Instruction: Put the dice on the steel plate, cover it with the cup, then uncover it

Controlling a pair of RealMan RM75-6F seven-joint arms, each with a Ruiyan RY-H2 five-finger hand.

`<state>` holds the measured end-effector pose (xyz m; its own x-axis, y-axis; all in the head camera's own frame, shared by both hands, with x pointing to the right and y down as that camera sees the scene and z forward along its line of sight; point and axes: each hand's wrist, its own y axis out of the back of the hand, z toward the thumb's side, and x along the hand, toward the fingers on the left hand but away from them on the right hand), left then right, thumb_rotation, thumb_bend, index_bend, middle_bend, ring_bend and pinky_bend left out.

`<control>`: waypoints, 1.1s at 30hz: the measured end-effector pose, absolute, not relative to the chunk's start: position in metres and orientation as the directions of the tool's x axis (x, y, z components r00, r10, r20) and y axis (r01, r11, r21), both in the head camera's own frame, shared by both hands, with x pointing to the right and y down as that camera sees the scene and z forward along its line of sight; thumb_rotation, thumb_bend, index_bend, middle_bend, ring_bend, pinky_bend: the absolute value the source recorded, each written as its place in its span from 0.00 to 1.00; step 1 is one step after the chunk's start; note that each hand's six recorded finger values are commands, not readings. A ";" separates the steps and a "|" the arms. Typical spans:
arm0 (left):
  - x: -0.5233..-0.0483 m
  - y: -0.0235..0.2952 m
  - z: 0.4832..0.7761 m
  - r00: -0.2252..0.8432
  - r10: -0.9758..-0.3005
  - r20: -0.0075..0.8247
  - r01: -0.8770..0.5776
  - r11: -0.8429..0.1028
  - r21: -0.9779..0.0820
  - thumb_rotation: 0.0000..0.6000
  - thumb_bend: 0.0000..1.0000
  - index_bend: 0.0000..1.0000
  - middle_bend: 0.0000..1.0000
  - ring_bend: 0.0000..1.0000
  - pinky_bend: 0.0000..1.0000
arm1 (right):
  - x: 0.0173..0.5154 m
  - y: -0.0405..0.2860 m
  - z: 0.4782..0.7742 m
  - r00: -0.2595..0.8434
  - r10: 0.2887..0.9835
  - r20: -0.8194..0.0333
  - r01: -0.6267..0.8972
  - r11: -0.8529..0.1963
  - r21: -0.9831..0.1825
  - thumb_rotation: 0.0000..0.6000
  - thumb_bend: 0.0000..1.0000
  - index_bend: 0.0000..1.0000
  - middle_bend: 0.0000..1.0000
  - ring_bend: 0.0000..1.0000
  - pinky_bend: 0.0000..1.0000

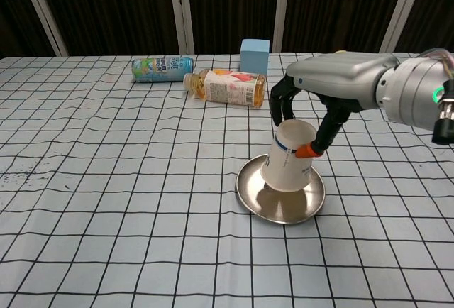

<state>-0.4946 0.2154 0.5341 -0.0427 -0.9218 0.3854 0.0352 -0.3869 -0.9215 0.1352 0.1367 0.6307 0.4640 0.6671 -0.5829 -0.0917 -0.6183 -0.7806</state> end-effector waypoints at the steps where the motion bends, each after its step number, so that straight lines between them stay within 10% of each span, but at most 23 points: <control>1: -0.494 0.215 0.534 -0.043 -0.922 0.385 0.035 -0.387 -0.921 1.00 0.84 0.16 0.00 0.00 0.00 | 0.133 0.138 0.632 0.467 0.666 -0.582 -0.097 -0.615 -0.782 1.00 0.45 0.57 0.50 0.23 0.00; 33: -0.497 0.214 0.534 -0.045 -0.921 0.387 0.029 -0.388 -0.921 1.00 0.84 0.16 0.00 0.00 0.00 | 0.103 0.137 0.667 0.473 0.701 -0.533 -0.143 -0.537 -0.832 1.00 0.45 0.57 0.50 0.23 0.00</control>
